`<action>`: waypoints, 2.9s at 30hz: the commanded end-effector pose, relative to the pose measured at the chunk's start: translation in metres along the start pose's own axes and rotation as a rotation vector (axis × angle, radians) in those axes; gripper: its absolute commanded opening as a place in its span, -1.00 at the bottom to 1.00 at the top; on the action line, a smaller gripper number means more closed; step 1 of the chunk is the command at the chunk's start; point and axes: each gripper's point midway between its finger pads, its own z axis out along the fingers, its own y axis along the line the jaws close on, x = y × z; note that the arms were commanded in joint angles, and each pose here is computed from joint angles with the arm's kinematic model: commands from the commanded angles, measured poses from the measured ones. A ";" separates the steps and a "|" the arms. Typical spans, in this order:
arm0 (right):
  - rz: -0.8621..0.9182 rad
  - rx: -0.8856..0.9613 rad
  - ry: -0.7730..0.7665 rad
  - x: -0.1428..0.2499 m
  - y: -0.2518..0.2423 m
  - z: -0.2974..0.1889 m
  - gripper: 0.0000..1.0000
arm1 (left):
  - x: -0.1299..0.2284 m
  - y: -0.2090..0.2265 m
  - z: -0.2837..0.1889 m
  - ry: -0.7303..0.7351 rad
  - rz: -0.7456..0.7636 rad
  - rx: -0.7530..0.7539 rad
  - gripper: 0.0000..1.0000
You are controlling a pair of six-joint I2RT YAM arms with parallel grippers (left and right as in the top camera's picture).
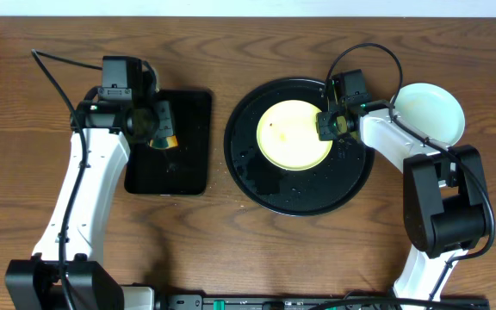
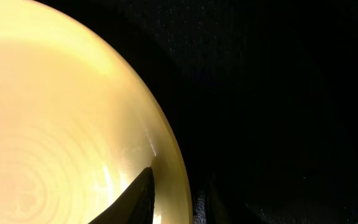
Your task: Clean dirty plates on tray and stack at the side
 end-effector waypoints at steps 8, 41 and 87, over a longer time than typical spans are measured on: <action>-0.001 -0.002 0.031 0.010 -0.001 0.008 -0.23 | -0.017 0.012 0.004 -0.069 -0.049 -0.108 -0.85; 0.000 -0.002 0.034 0.011 -0.001 0.008 -0.70 | -0.032 -0.023 0.038 0.175 0.096 0.043 -0.85; 0.000 -0.002 0.032 0.010 -0.001 0.008 -0.98 | 0.063 -0.275 0.157 0.152 0.548 0.344 -0.85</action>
